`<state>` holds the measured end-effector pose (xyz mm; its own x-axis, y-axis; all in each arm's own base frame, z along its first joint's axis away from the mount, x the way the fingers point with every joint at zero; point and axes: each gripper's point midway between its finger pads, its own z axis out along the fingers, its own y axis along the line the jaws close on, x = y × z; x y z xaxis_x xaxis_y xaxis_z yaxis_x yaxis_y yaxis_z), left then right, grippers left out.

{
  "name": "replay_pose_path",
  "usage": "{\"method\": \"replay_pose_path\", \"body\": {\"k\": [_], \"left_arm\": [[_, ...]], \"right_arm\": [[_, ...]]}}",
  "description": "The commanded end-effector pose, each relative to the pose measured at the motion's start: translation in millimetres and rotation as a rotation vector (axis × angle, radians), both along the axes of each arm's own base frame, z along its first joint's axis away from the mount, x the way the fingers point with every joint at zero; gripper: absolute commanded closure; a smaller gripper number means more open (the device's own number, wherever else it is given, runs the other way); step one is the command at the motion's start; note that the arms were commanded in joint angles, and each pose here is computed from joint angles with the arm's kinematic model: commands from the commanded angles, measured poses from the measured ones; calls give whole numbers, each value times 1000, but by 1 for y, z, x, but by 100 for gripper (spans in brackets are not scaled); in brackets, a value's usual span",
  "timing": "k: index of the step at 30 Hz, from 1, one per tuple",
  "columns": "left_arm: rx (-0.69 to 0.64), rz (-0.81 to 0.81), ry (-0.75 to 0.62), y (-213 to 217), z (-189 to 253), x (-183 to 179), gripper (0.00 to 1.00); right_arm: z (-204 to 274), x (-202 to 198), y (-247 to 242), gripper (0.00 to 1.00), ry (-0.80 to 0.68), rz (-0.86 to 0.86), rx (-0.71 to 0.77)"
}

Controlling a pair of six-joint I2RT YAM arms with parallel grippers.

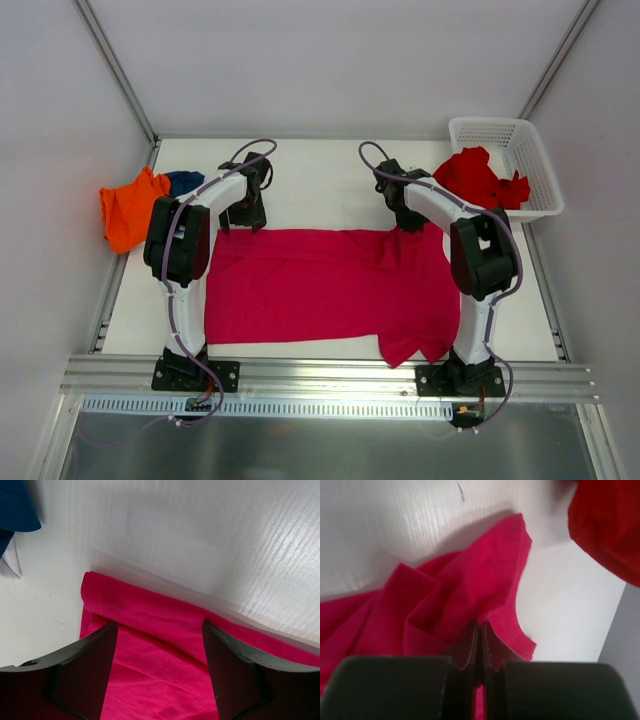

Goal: Fold and stack the t-shirts
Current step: Fold the tshirt

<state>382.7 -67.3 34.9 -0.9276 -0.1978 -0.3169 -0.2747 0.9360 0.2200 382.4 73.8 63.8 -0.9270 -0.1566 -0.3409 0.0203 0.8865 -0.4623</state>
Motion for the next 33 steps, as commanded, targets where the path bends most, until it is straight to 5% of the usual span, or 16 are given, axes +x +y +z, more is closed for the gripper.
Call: {"method": "replay_pose_path", "body": {"k": [1,11,13,14,17,25,33], "left_arm": [[1,-17,32,0,-2,-9,31],[2,-22,38,2,-3,-15,32],[8,-25,41,3,-3,-17,32],[9,-27,43,3,-4,-18,32],[4,-25,43,3,-4,-18,32],[48,-21,28,12,2,-21,33],[73,-15,-5,18,15,-24,33]], "right_arm": [[39,-19,-16,100,-58,-50,-32],[43,-78,-59,96,56,-144,-235],[43,-85,-65,82,84,-147,-266],[43,-86,-67,55,87,-154,-280],[44,-88,-73,28,107,-163,-343],[61,-85,-74,26,-36,-191,-297],[44,-63,2,33,-91,-25,222]]}}
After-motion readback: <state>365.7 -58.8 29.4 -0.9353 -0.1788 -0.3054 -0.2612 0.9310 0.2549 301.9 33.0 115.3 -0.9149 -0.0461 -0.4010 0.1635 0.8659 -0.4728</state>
